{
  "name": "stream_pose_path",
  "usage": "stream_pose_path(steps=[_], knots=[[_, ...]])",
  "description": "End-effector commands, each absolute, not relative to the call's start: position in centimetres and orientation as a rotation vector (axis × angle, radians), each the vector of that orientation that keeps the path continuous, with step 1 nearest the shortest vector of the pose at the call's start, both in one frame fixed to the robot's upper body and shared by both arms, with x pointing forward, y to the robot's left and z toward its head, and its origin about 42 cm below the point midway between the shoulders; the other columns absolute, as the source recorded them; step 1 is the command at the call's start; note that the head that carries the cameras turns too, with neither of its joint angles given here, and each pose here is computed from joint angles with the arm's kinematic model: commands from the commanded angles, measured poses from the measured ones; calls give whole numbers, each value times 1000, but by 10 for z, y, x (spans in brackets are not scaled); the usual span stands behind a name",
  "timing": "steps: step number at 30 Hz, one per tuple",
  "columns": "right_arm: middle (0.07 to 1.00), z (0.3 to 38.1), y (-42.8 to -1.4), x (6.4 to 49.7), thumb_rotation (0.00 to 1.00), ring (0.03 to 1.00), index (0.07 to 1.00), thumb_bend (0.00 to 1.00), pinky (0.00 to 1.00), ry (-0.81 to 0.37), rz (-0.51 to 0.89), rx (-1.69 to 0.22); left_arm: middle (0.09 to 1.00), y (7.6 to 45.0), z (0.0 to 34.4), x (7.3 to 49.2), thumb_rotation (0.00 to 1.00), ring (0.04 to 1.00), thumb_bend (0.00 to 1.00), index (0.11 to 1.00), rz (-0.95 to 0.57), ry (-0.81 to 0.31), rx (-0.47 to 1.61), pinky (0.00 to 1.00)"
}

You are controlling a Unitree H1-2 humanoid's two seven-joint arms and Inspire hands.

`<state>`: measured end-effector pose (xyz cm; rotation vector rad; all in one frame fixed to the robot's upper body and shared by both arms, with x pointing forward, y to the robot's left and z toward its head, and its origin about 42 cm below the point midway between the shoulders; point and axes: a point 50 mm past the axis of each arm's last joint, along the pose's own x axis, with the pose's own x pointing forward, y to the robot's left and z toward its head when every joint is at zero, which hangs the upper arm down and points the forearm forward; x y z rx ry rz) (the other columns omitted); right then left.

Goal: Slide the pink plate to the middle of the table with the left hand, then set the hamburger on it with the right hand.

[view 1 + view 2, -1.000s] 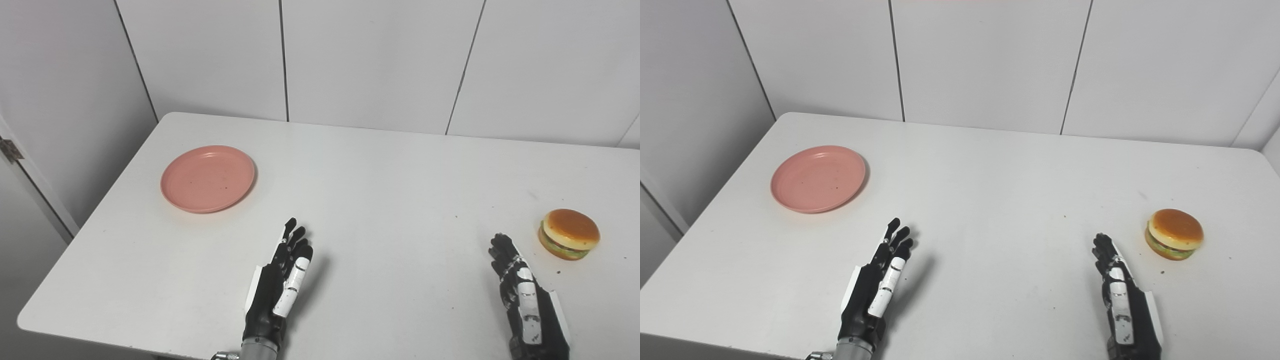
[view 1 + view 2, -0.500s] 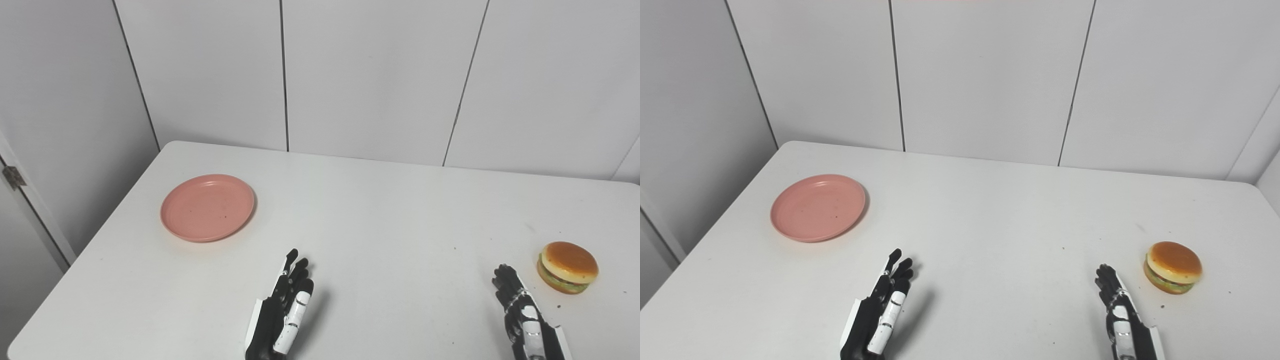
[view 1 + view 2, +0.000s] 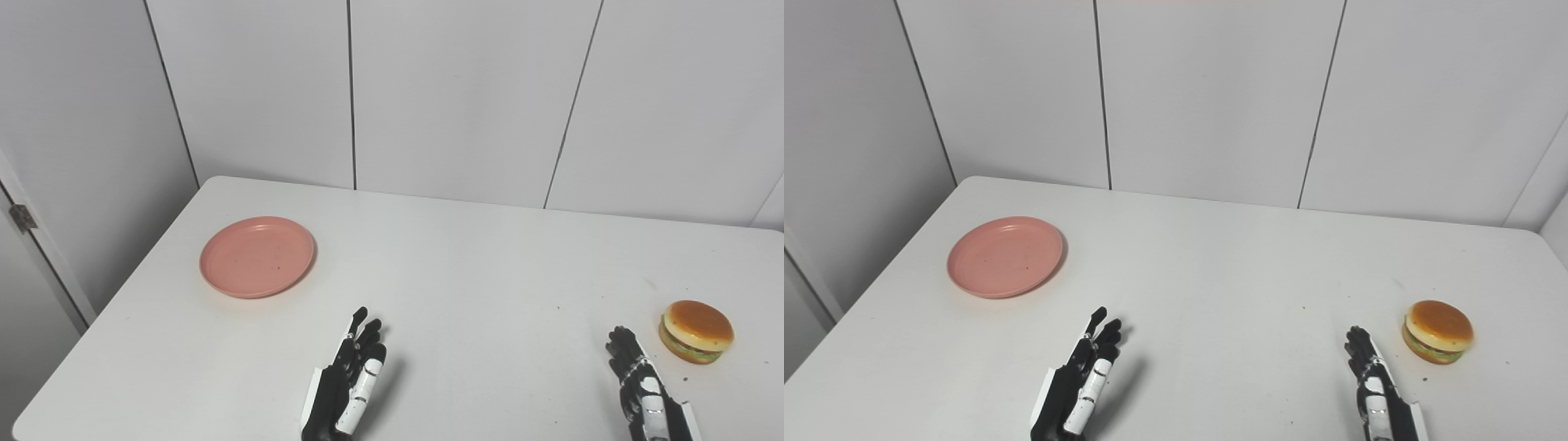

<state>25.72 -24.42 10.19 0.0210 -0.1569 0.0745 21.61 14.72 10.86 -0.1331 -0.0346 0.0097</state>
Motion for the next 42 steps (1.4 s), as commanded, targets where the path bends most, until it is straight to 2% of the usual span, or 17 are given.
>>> stream_pose_path(steps=[1, 4, 11, 13, 16, 22, 26, 35, 39, 42], knots=[[939, 82, -251, 253, 1000, 952, 912, 743, 1000, -78, 45, 9, 921, 154, 111, 206, 732, 919, 531, 944, -5, -40, -137, 921], [936, 80, -250, 255, 1000, 944, 909, 740, 1000, -75, 44, 13, 924, 160, 130, 215, 749, 925, 576, 952, -7, -92, -147, 966], [933, 77, -246, 256, 1000, 944, 906, 746, 1000, -67, 42, 12, 905, 181, 173, 242, 786, 923, 609, 936, -12, -272, -67, 969], [927, 76, -245, 256, 1000, 935, 903, 740, 1000, -69, 42, 12, 881, 188, 182, 252, 845, 920, 692, 945, -4, -306, -63, 965], [920, 77, -244, 255, 1000, 927, 898, 739, 1000, -66, 38, 16, 872, 198, 193, 262, 854, 911, 769, 943, 6, -342, -62, 955], [910, 77, -243, 254, 1000, 913, 886, 758, 1000, -58, 33, 18, 868, 221, 218, 284, 850, 894, 839, 925, 40, -428, 12, 921], [911, 77, -244, 254, 1000, 908, 884, 752, 1000, -52, 33, 21, 865, 241, 232, 302, 871, 887, 917, 897, 48, -464, 83, 921], [905, 77, -246, 252, 1000, 900, 877, 756, 1000, -50, 33, 13, 880, 296, 242, 337, 891, 868, 997, 896, 56, -504, 170, 888], [907, 77, -246, 251, 1000, 902, 880, 758, 1000, -47, 34, 14, 879, 310, 250, 346, 891, 866, 1000, 884, 70, -505, 197, 895], [904, 77, -246, 251, 1000, 897, 878, 755, 1000, -48, 33, 15, 881, 322, 258, 356, 893, 876, 1000, 909, 94, -519, 192, 882]])
